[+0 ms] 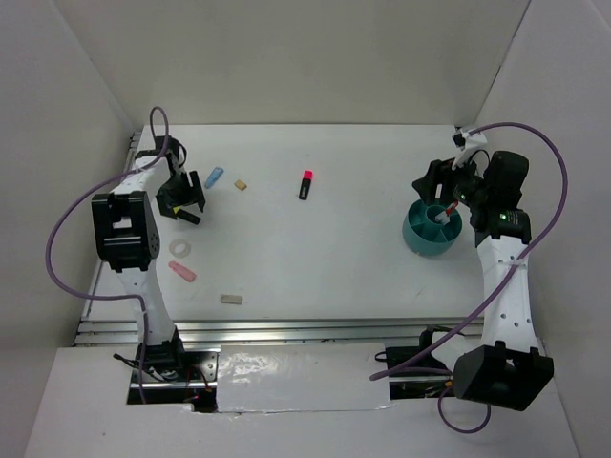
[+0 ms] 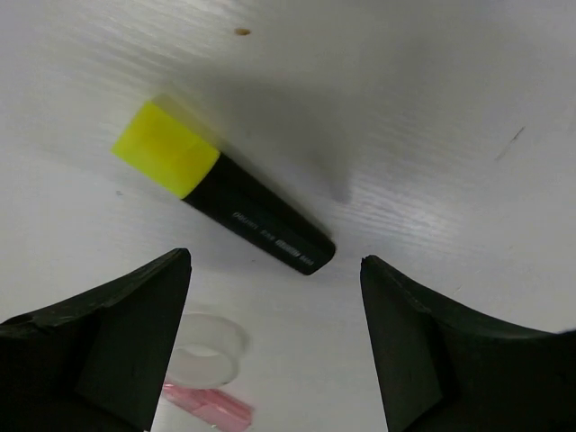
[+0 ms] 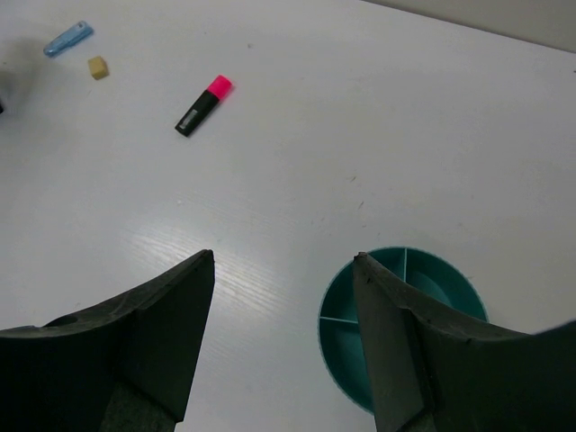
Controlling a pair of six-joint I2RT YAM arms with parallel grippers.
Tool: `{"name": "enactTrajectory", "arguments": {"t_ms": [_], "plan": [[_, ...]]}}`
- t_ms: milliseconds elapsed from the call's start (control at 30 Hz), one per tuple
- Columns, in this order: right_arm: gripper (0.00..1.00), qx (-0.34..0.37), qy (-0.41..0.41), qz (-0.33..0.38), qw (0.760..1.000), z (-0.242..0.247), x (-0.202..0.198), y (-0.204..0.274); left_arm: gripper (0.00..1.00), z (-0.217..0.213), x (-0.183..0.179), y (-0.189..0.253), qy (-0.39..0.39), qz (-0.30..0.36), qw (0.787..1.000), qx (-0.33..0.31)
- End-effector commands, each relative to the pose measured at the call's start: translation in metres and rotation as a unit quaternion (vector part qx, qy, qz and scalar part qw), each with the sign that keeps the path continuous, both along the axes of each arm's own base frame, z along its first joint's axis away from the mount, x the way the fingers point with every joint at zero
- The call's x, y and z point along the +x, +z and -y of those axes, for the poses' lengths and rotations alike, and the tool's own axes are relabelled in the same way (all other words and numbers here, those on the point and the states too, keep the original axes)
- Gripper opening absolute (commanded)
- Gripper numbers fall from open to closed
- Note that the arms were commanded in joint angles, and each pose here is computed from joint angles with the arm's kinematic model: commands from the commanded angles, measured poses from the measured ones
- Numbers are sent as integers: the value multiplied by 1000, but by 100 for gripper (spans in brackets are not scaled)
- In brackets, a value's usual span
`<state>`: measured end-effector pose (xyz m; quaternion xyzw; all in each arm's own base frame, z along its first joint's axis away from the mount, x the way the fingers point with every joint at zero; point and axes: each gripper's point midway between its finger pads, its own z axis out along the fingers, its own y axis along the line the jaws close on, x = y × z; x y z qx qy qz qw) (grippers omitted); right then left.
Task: Sort the stationery into containers
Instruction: Move the stationery to the center of the board.
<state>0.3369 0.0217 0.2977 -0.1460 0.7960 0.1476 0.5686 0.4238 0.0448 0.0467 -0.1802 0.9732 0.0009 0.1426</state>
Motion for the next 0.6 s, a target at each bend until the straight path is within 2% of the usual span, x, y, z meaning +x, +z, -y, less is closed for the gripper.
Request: {"name": "enactTrajectory", "arguments": {"t_ms": [0,267,400,467,567], "plan": [[70,-8,-4,2,1000,0,-5,5,88,10,16,-5,53,5,999,5],[70,-10,0,7,1000,-2,-6,10,76,17,10,-44,52,-37,998,22],[70,-8,5,9,1000,-5,-6,14,73,15,7,-48,52,-38,997,39],[70,-6,6,11,1000,-6,-6,15,67,16,7,-52,50,-42,997,37],[70,-5,13,7,1000,-10,-6,13,67,5,9,-58,57,-50,995,61]]}}
